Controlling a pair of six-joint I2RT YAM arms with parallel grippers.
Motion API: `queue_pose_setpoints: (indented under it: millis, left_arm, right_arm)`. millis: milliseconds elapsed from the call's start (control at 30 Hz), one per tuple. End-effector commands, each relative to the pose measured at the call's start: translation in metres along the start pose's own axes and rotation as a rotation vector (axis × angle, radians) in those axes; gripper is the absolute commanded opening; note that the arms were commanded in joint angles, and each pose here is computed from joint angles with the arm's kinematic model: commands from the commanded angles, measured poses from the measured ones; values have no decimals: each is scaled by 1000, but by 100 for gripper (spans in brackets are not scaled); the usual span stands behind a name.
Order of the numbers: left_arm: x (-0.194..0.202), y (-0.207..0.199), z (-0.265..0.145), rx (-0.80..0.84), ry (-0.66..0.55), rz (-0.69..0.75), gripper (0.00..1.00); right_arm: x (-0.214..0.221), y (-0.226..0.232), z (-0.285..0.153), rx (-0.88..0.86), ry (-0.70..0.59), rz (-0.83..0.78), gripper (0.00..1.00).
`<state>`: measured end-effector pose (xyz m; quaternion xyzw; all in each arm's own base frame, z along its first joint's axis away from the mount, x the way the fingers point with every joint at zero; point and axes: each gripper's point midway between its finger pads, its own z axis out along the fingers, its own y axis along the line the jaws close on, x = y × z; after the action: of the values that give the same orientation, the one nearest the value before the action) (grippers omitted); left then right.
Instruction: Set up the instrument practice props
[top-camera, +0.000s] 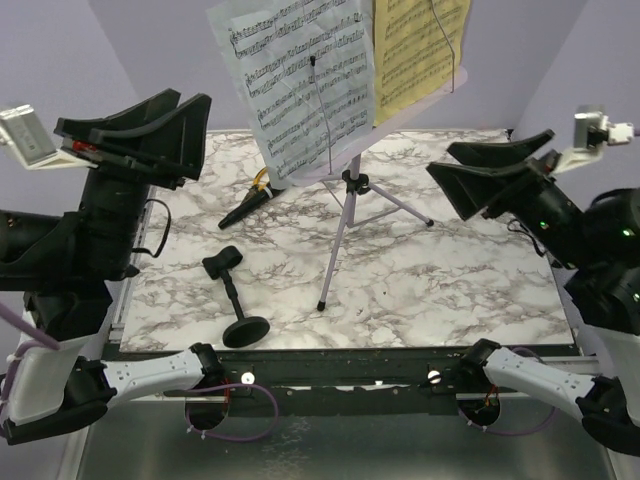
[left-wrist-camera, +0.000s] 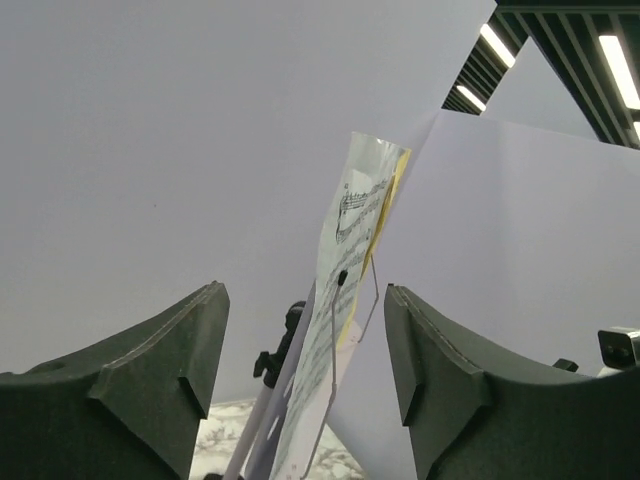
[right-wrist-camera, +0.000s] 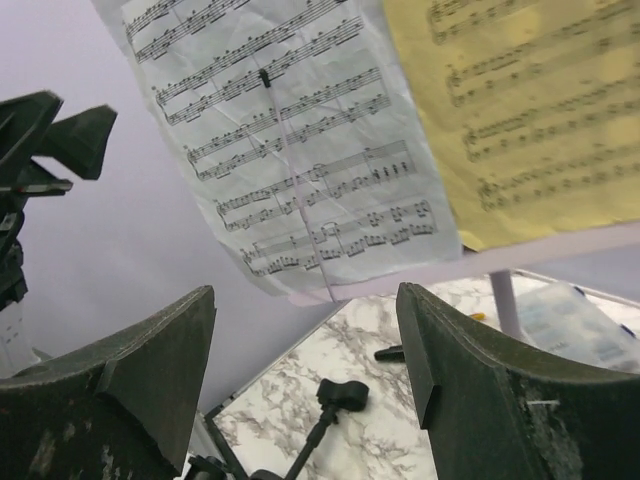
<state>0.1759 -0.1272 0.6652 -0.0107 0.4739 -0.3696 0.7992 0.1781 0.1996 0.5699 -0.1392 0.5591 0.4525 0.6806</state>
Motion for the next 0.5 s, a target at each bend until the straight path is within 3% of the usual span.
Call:
queue_pose_setpoints:
  millis: [0, 133, 267, 467]
  left_arm:
    - [17, 17, -26, -50, 97, -43, 72]
    - [62, 44, -57, -140, 253, -24, 78]
    - [130, 89, -113, -300, 444, -21, 86]
    - [224, 136, -210, -536, 604, -280, 87]
  right_arm:
    - [14, -33, -39, 206, 66, -16, 80]
    - [39, -47, -65, 280, 119, 24, 82]
    - [97, -64, -79, 331, 230, 107, 83]
    - [209, -78, -94, 339, 429, 301, 83]
